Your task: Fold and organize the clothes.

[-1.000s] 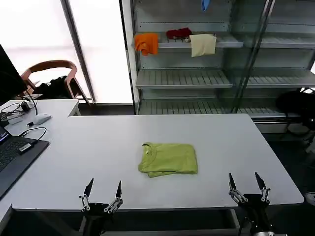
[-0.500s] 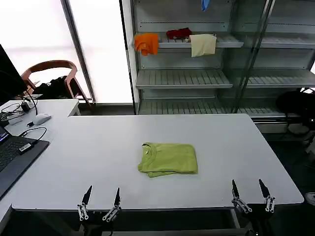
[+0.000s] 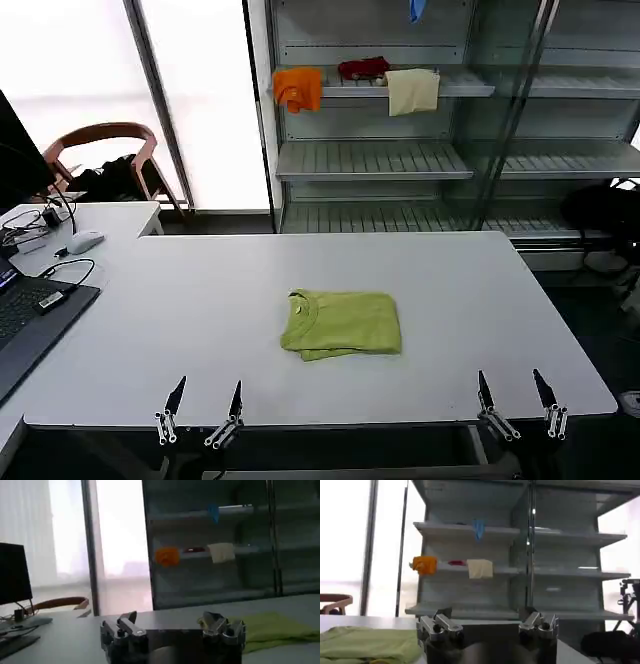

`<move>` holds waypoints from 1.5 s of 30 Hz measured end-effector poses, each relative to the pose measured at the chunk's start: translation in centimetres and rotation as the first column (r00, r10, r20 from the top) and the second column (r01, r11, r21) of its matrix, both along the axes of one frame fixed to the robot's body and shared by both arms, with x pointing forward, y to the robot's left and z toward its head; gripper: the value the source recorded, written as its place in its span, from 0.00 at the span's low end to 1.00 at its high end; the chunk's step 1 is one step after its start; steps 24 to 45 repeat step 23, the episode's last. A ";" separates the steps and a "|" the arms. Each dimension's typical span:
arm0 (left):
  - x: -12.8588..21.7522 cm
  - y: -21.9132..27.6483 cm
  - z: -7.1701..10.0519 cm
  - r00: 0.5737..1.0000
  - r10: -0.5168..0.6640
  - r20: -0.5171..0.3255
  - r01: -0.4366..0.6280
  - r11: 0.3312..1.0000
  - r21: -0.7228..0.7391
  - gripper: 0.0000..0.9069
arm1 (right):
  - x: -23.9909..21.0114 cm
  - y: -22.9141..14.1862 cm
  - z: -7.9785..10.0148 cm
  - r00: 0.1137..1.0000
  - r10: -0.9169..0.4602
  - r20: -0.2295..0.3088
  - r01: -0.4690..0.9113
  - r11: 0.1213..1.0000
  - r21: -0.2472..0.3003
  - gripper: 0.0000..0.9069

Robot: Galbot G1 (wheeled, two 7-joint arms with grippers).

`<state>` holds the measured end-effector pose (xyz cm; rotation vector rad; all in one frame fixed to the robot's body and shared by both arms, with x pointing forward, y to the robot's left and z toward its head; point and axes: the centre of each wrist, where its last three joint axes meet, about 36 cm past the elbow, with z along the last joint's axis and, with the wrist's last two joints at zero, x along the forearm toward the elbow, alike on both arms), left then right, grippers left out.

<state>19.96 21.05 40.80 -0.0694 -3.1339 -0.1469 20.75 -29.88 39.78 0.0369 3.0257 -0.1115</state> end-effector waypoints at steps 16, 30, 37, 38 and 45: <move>1.0 1.5 -0.8 0.999 0.030 -0.019 -0.030 0.999 -0.012 1.00 | 0.6 -0.6 0.3 1.000 0.010 0.005 -0.010 1.000 -0.009 1.00; 0.8 1.5 -1.0 0.999 0.036 -0.019 -0.036 0.999 -0.013 1.00 | 0.8 -0.8 0.2 1.000 0.013 0.002 -0.013 1.000 -0.009 1.00; 0.8 1.5 -1.0 0.999 0.036 -0.019 -0.036 0.999 -0.013 1.00 | 0.8 -0.8 0.2 1.000 0.013 0.002 -0.013 1.000 -0.009 1.00; 0.8 1.5 -1.0 0.999 0.036 -0.019 -0.036 0.999 -0.013 1.00 | 0.8 -0.8 0.2 1.000 0.013 0.002 -0.013 1.000 -0.009 1.00; 0.8 1.5 -1.0 0.999 0.036 -0.019 -0.036 0.999 -0.013 1.00 | 0.8 -0.8 0.2 1.000 0.013 0.002 -0.013 1.000 -0.009 1.00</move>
